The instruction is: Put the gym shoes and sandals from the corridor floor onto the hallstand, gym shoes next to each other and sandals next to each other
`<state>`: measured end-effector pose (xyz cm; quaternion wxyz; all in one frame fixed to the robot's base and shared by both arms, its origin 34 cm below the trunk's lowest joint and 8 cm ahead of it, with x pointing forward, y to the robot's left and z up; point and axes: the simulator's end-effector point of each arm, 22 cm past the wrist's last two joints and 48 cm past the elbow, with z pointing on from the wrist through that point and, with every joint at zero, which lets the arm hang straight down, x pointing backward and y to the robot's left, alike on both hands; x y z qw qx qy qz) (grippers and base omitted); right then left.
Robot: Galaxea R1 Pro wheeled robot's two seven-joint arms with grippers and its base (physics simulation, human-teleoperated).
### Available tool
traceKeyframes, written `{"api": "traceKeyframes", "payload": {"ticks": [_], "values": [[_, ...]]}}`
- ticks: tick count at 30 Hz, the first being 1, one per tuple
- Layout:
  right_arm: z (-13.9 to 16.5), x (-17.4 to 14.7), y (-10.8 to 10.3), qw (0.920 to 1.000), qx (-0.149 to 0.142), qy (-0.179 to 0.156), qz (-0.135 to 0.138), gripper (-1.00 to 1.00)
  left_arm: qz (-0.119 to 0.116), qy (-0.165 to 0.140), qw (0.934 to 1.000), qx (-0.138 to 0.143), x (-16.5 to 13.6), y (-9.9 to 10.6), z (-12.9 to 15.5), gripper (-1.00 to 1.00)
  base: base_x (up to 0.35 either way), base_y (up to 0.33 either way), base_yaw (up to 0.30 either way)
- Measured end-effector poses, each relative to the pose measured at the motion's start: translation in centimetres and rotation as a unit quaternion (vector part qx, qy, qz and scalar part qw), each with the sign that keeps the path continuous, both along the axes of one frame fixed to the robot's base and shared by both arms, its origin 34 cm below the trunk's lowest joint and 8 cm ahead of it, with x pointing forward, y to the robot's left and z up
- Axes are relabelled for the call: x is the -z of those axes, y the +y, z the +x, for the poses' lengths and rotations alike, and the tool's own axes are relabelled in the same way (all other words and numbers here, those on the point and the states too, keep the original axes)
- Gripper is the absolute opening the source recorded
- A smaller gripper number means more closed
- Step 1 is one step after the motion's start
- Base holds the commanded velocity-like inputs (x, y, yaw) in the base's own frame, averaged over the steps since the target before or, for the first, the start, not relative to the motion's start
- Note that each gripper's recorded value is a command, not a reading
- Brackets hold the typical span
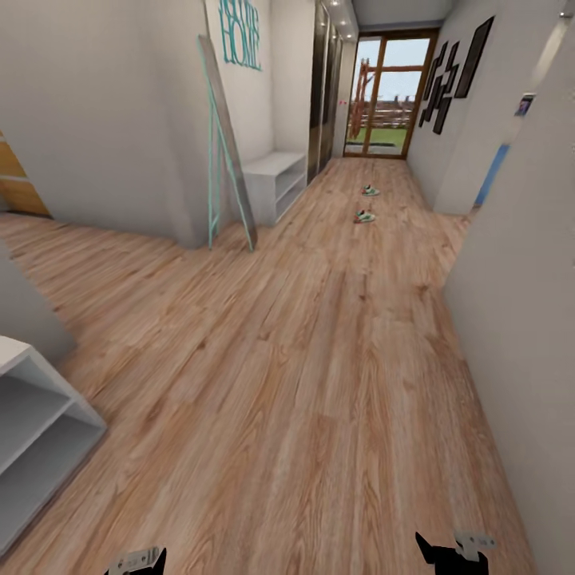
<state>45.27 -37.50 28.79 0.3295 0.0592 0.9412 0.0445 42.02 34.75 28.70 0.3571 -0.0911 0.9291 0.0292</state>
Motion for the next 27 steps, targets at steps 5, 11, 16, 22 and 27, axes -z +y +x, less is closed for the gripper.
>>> {"api": "traceKeyframes", "payload": {"ticks": [5,11,16,22,27], "values": [[0.11,-0.09,0.15,1.0000,-0.002,-0.001,0.001,1.00,0.000,-0.001,1.0000,0.000,-0.07,0.01,0.07,1.00,0.339,-0.001,-0.040],[0.09,-0.13,-0.04,1.0000,-0.004,-0.001,0.000,1.00,0.000,-0.001,1.0000,0.000,-0.09,0.00,0.08,1.00,0.339,0.000,-0.008],[0.09,-0.14,-0.11,1.0000,-0.003,-0.001,0.000,1.00,0.000,-0.001,1.0000,0.000,-0.09,-0.02,0.09,1.00,0.288,0.000,-0.001],[0.12,-0.12,-0.07,1.0000,-0.002,-0.001,-0.001,1.00,0.000,-0.002,1.0000,-0.001,-0.11,0.03,0.14,1.00,0.045,0.000,-0.070],[0.27,-0.27,-0.02,1.0000,-0.002,-0.004,-0.001,1.00,0.000,-0.004,1.0000,-0.001,-0.24,0.04,0.28,1.00,0.007,0.000,-0.197]]}}
